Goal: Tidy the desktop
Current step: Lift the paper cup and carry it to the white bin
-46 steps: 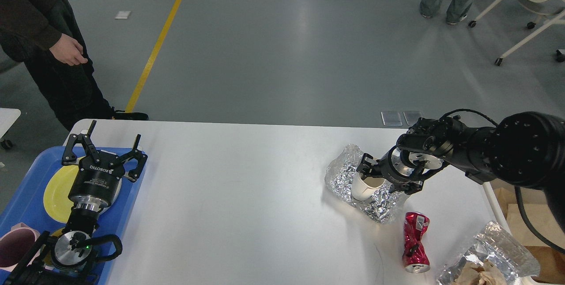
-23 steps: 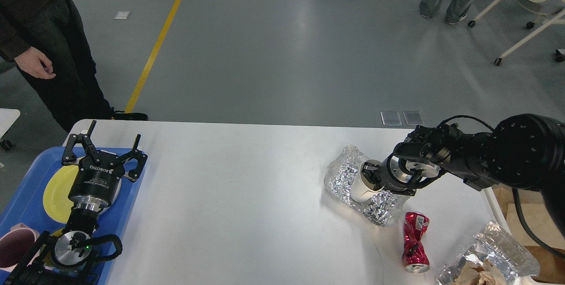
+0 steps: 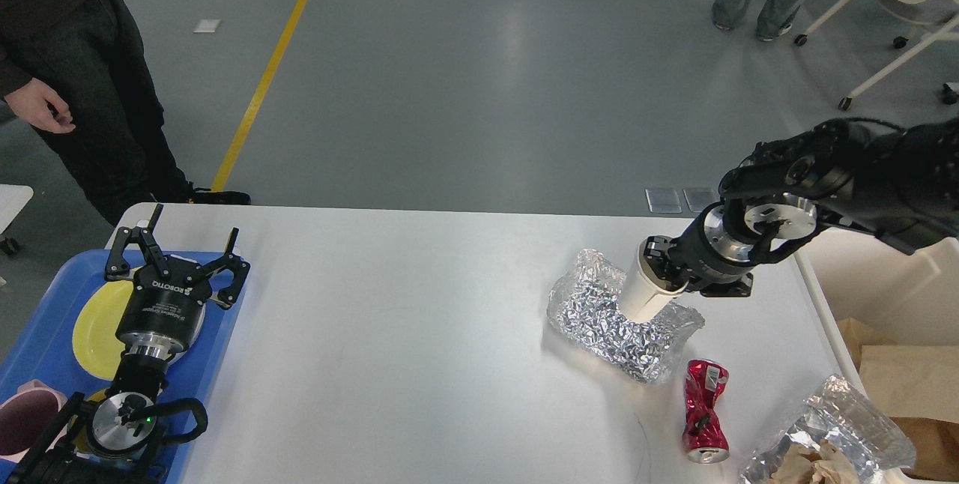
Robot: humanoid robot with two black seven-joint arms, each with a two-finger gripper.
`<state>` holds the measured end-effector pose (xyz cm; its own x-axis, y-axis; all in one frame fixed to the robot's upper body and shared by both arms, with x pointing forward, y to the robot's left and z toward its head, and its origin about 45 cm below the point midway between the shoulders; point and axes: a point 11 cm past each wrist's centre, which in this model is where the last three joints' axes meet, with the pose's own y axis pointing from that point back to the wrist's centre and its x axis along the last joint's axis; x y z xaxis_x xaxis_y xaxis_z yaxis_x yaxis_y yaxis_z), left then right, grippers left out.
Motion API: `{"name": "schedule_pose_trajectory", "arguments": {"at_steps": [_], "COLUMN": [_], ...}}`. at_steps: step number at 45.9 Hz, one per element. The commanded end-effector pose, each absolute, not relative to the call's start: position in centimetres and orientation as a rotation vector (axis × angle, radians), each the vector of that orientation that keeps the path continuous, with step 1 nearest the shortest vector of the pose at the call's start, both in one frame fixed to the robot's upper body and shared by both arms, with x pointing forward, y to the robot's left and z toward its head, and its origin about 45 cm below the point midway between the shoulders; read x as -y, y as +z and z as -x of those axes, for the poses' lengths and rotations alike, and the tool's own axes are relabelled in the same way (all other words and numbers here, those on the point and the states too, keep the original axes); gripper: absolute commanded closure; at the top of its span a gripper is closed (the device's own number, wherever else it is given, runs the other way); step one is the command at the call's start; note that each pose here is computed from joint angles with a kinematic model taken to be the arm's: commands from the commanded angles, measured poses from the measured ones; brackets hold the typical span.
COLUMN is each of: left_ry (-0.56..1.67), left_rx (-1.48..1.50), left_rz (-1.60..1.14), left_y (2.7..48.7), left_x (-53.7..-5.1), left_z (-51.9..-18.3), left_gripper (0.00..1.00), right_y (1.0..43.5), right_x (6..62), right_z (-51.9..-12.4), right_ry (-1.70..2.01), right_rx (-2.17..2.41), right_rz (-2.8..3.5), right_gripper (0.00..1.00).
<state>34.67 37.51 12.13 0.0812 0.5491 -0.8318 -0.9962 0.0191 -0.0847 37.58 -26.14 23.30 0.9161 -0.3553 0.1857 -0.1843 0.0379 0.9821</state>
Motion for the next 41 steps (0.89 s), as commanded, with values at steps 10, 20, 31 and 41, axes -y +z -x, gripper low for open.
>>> {"name": "schedule_pose_trajectory", "arguments": {"at_steps": [10,20,31,41], "left_ry": [1.372,1.372,1.372,1.373], "left_rx": [-0.711,-0.711,-0.711,-0.711], "left_rz": [0.816,0.816,0.816,0.819], "left_y": [12.1,12.1,12.1,12.1], "left_x": [-37.5,-37.5,-37.5,-37.6], "left_z": [-34.7,-34.7,-34.7,-34.7], "left_gripper": [0.04,0.04,0.04,0.04], "right_y": [36.2,36.6,37.5,34.4], "right_x": [27.6,28.1,32.5,45.0], "right_z": [-35.1,-34.7,-35.2,-34.7], "right_ry": [-0.064,-0.056,-0.092,-0.244], "right_rx": [0.331,0.325,0.453,0.726], "right_rz": [-1.428,-1.466,-1.424,-1.366], "right_gripper": [1.0,1.0,1.0,1.0]}}
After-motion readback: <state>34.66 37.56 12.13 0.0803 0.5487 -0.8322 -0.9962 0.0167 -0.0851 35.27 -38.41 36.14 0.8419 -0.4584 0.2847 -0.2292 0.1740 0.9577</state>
